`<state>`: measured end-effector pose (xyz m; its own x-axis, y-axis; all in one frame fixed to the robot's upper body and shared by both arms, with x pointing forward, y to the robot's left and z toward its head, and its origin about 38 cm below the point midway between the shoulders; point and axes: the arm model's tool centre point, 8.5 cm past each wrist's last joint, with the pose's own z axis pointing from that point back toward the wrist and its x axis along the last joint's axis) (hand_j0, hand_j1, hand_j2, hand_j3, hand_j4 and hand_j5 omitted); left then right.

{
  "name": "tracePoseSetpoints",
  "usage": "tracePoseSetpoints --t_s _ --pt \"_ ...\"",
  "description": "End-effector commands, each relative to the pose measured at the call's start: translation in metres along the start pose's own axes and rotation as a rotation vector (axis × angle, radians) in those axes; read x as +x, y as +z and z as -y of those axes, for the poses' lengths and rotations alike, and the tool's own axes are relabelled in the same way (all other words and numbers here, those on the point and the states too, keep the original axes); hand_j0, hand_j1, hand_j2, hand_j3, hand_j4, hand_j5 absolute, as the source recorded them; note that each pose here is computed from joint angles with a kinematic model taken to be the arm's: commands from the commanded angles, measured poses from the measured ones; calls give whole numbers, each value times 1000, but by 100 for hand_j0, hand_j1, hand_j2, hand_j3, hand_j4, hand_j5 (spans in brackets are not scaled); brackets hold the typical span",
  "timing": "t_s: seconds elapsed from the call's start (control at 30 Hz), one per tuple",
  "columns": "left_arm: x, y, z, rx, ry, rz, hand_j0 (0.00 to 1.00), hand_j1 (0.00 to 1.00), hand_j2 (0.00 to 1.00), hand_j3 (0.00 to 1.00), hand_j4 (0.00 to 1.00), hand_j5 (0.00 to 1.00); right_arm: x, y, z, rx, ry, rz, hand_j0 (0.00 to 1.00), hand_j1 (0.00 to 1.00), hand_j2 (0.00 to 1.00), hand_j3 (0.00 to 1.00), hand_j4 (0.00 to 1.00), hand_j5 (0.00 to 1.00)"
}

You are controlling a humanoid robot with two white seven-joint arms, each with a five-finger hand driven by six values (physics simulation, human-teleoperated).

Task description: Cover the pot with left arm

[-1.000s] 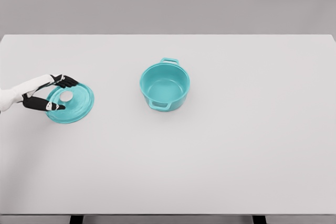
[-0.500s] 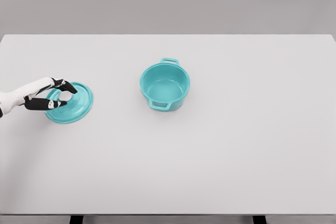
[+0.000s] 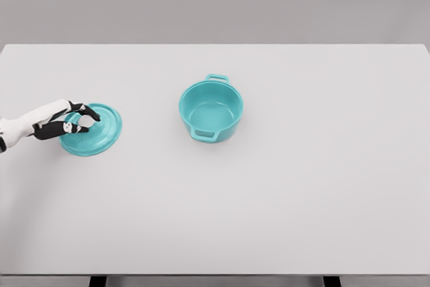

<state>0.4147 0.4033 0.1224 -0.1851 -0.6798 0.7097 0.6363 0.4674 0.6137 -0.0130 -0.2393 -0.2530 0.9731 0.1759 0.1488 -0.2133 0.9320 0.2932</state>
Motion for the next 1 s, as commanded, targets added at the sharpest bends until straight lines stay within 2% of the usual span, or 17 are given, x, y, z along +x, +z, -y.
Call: tracePoseSetpoints --t_s 0.0,0.07,0.2,0.37,0.5,0.57,0.63,0.77,0.97 --pt "8 -5 7 -49 -59 8 54 54 54 54 54 54 0 0 0 0 0 0 100 100 100 100 100 100" --pt "19 -8 7 -59 -96 30 54 54 54 54 54 54 0 0 0 0 0 0 100 100 100 100 100 100" --pt "36 -15 9 -71 -109 56 54 54 54 54 54 54 0 0 0 0 0 0 100 100 100 100 100 100" --pt "55 -20 -5 -62 -144 89 53 53 53 53 53 53 0 0 0 0 0 0 100 100 100 100 100 100" --pt "81 -29 -13 -52 -177 152 53 53 53 53 53 53 0 0 0 0 1 1 100 100 100 100 100 100" --pt "89 -34 -12 -53 -179 177 53 53 53 53 53 53 0 0 0 0 0 0 100 100 100 100 100 100" --pt "107 -39 -10 -58 -197 227 53 53 53 53 53 53 0 0 0 0 0 0 100 100 100 100 100 100" --pt "128 -49 -7 -61 -208 290 53 53 53 53 53 53 0 0 0 0 1 1 100 100 100 100 100 100" --pt "146 -68 4 -98 -220 334 53 53 53 53 53 53 0 0 0 0 0 0 100 100 100 100 100 100"
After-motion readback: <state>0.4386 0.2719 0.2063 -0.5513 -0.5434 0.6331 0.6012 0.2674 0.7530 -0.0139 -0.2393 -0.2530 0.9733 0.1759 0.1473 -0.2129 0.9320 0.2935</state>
